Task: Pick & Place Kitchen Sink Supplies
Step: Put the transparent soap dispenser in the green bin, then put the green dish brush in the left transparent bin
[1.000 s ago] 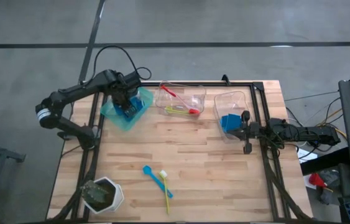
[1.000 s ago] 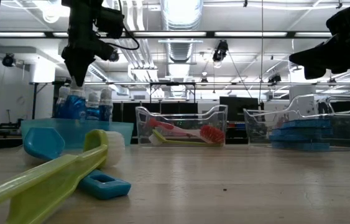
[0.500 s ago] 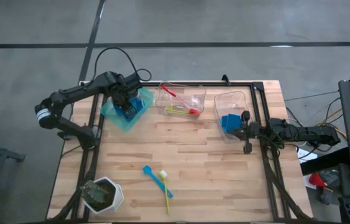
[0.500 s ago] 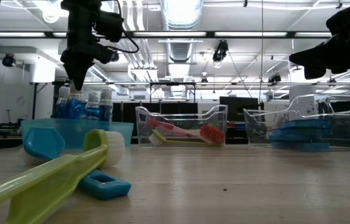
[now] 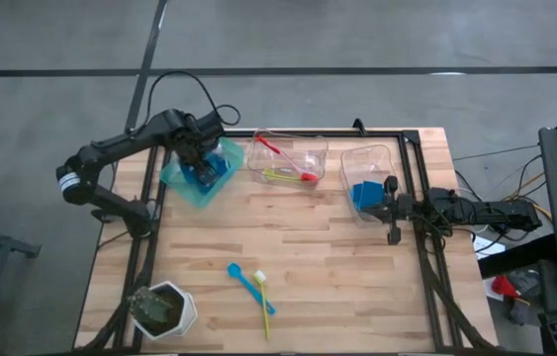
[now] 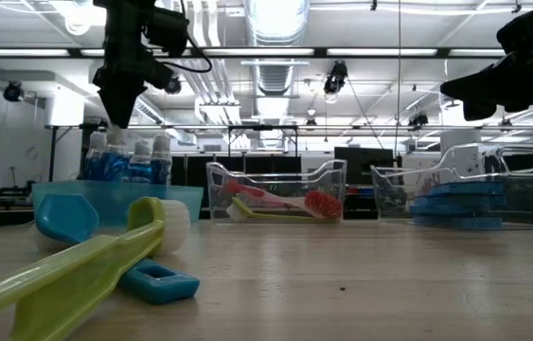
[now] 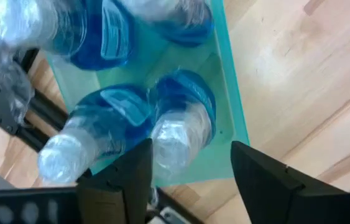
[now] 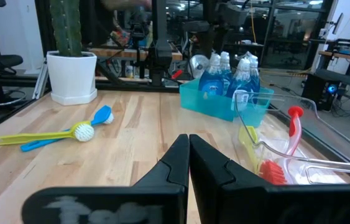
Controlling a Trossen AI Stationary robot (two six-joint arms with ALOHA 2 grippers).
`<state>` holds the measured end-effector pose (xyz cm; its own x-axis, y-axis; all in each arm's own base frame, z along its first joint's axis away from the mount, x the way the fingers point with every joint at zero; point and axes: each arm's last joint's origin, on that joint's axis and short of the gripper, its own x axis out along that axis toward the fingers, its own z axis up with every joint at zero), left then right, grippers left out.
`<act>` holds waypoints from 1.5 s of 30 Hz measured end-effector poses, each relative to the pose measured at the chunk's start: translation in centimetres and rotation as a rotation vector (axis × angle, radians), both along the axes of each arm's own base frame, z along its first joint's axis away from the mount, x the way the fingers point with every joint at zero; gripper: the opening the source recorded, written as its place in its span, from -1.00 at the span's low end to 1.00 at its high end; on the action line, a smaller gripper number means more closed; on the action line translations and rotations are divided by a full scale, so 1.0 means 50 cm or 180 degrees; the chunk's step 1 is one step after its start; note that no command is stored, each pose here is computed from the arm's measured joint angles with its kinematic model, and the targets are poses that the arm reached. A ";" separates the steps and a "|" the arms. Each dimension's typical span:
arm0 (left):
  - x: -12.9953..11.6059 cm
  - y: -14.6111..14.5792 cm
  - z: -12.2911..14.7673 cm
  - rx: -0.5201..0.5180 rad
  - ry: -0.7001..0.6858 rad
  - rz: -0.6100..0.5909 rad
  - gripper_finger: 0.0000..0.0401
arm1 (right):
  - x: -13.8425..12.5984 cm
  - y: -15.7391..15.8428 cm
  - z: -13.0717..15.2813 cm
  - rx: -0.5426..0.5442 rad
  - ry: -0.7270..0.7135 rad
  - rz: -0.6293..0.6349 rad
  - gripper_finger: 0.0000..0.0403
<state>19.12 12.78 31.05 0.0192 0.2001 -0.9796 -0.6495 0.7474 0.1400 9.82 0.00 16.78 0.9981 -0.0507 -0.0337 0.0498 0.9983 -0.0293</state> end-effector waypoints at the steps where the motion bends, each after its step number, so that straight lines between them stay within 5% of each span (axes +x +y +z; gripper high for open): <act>1: -0.001 -0.001 0.002 -0.0012 0.0019 0.0001 0.05 | 0.000 0.000 0.000 0.0000 -0.0001 -0.0001 -0.96; 9: -0.010 -0.009 0.034 -0.0061 0.0045 -0.0021 0.10 | 0.000 0.000 0.000 0.0000 0.0000 0.0000 -0.96; 18: 0.009 -0.045 0.104 -0.0031 -0.0461 -0.0279 0.10 | 0.000 0.000 0.000 0.0000 0.0000 -0.0001 -0.96; 36: 0.122 -0.301 0.150 -0.0286 -0.1823 -0.1572 0.10 | 0.000 0.000 0.000 0.0000 0.0000 -0.0001 -0.96; 45: 0.172 -0.417 0.109 -0.0124 -0.1731 -0.2361 0.10 | 0.000 0.000 0.000 0.0000 0.0000 -0.0001 -0.96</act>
